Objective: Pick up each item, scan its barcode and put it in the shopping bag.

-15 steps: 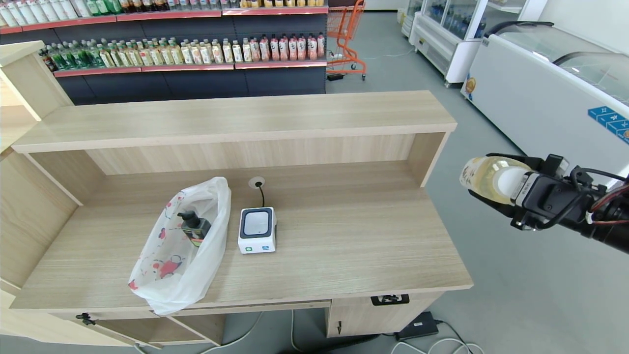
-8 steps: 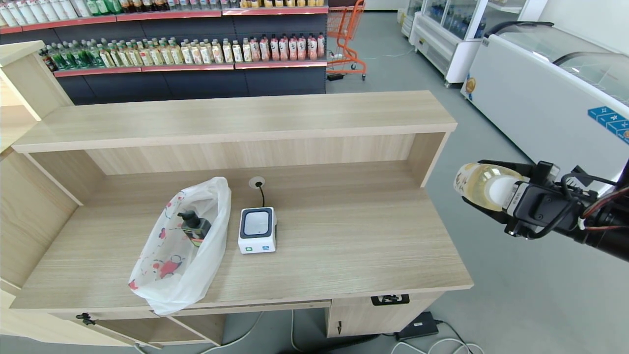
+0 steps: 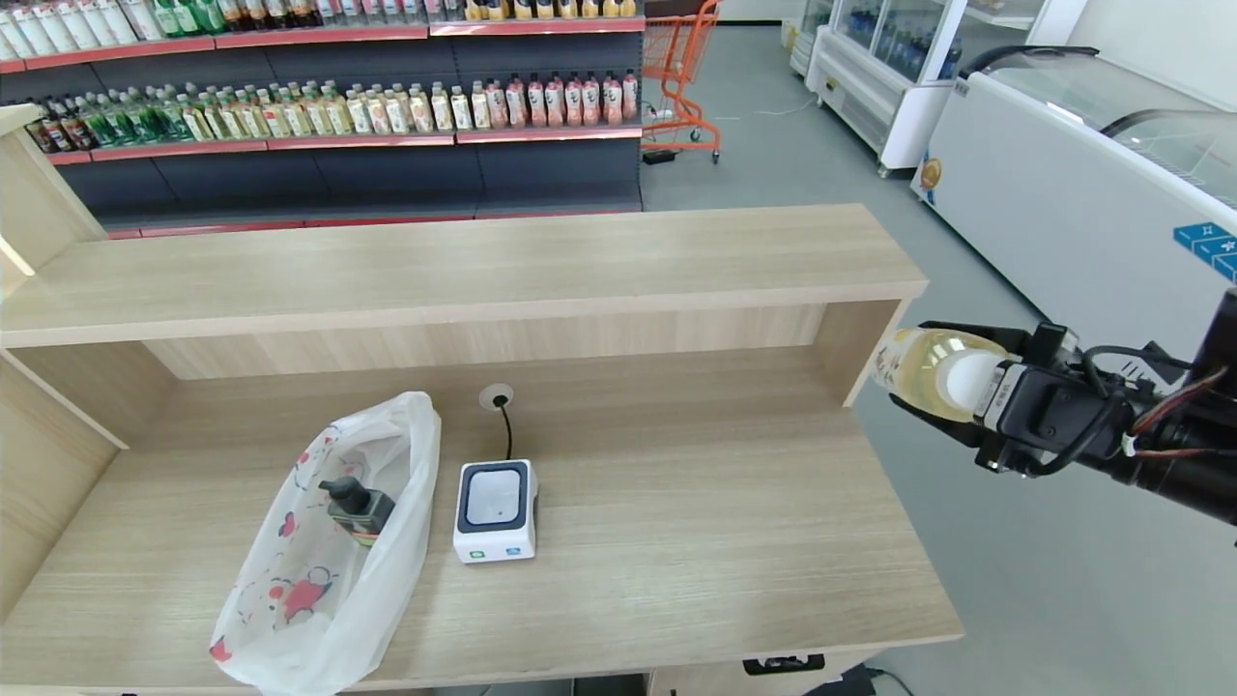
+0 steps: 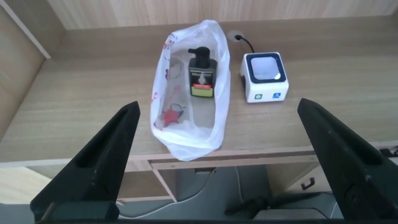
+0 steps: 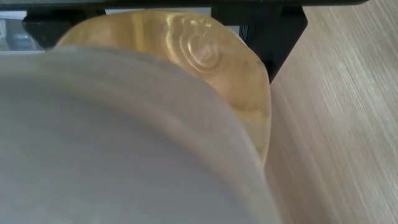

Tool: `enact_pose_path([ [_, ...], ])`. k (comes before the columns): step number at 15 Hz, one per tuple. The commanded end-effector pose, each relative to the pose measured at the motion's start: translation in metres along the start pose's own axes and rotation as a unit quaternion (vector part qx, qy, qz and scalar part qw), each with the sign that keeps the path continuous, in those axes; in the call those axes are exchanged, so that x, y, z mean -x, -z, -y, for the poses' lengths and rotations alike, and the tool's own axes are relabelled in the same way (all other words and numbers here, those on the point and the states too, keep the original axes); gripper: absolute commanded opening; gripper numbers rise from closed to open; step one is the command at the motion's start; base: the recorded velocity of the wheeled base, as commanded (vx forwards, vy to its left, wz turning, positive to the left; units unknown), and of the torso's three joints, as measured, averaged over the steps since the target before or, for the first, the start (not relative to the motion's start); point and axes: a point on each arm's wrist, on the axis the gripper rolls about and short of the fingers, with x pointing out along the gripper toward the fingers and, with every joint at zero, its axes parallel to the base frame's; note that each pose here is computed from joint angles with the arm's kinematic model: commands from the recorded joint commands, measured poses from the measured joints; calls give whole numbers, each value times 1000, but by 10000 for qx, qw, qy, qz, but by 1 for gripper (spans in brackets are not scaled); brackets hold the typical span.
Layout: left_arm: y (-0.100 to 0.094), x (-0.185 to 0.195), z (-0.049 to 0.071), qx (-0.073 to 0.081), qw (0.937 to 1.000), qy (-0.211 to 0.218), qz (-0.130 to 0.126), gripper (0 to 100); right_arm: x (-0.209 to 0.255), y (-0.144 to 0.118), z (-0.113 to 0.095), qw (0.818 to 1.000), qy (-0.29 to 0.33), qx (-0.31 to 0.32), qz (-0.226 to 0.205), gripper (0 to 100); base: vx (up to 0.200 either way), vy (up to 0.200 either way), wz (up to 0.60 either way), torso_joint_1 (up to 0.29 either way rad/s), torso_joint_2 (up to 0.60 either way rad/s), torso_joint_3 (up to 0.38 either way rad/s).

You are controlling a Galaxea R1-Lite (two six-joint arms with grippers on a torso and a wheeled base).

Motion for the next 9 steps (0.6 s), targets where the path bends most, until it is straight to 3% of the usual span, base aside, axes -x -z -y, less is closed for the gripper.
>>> enact_pose_path([
  [1,0,0,0,1,10000,-2,3,100,-12,-11,-14,9931,-513,-753,734,0,0,0,0,0,0,0],
  [2,0,0,0,62,10000,-2,3,100,-12,-21,-20,9830,-804,-1199,1134,0,0,200,0,2,2,2],
  [4,0,0,0,154,9999,-2,3,100,-11,-37,-32,9719,-1116,-1519,1412,0,0,200,0,12,15,-2],
  [9,0,0,0,192,9998,-10,11,100,-12,-39,-32,9534,-1298,-2313,1441,0,0,200,0,-4,1,2],
])
